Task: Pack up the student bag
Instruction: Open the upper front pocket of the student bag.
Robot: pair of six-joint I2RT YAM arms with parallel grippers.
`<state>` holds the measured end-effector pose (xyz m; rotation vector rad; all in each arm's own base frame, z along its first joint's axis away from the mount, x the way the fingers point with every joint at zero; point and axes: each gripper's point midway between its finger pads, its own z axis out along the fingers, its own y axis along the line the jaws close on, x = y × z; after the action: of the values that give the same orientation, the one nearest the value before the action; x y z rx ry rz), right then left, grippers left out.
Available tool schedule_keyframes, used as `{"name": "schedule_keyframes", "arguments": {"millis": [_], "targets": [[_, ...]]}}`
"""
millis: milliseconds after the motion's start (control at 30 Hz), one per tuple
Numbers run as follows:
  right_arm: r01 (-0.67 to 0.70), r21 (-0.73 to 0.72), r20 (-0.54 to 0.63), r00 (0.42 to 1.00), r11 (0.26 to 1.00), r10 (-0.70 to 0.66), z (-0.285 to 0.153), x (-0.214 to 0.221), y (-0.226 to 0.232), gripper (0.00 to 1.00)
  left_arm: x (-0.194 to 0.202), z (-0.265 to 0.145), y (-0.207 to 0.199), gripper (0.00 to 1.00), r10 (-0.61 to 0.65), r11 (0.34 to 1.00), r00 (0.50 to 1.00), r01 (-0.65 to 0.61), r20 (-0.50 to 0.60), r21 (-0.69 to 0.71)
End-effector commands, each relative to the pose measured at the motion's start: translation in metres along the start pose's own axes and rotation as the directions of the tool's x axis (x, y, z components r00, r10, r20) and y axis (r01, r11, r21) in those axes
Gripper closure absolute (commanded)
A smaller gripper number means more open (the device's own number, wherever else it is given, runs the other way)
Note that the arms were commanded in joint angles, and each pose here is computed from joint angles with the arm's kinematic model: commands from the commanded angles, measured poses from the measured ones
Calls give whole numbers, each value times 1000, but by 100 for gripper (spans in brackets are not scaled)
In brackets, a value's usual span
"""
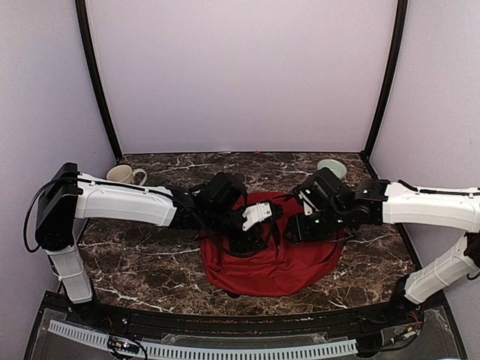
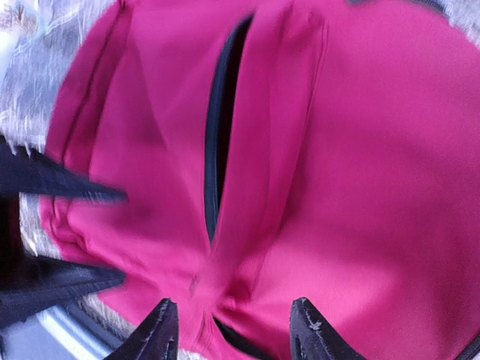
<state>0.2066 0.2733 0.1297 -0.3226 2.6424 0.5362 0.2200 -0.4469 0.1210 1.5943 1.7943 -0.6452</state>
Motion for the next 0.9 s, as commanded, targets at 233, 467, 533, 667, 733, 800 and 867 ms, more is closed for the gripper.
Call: {"name": "schedule_keyframes", "arguments": {"millis": [233, 467, 533, 667, 733, 800, 867], "targets": [[71, 136, 139, 986, 988, -90, 12, -76, 10, 42, -1, -47, 16, 53, -105, 977, 992, 115, 68, -179], [86, 192, 71, 992, 978, -101, 48, -118, 0, 53, 22, -57, 31, 55, -163, 943, 987, 159, 12, -291], [86, 202, 35, 995, 976, -95, 58, -123, -5, 58, 26, -57, 32, 56, -174, 941, 985, 164, -8, -295], [103, 197, -30, 995, 975, -99, 66, -118, -6, 67, 18, -60, 30, 57, -161, 949, 987, 152, -10, -276], [93, 186, -41, 995, 978, -87, 64, -111, -8, 71, 13, -60, 28, 57, -145, 957, 989, 140, -2, -254], [87, 168, -63, 995, 982, -77, 63, -97, -11, 75, 9, -55, 26, 57, -136, 965, 991, 132, 0, -229], [81, 164, -79, 995, 983, -69, 59, -85, -16, 79, 4, -51, 25, 58, -134, 969, 991, 131, 0, -208]]}}
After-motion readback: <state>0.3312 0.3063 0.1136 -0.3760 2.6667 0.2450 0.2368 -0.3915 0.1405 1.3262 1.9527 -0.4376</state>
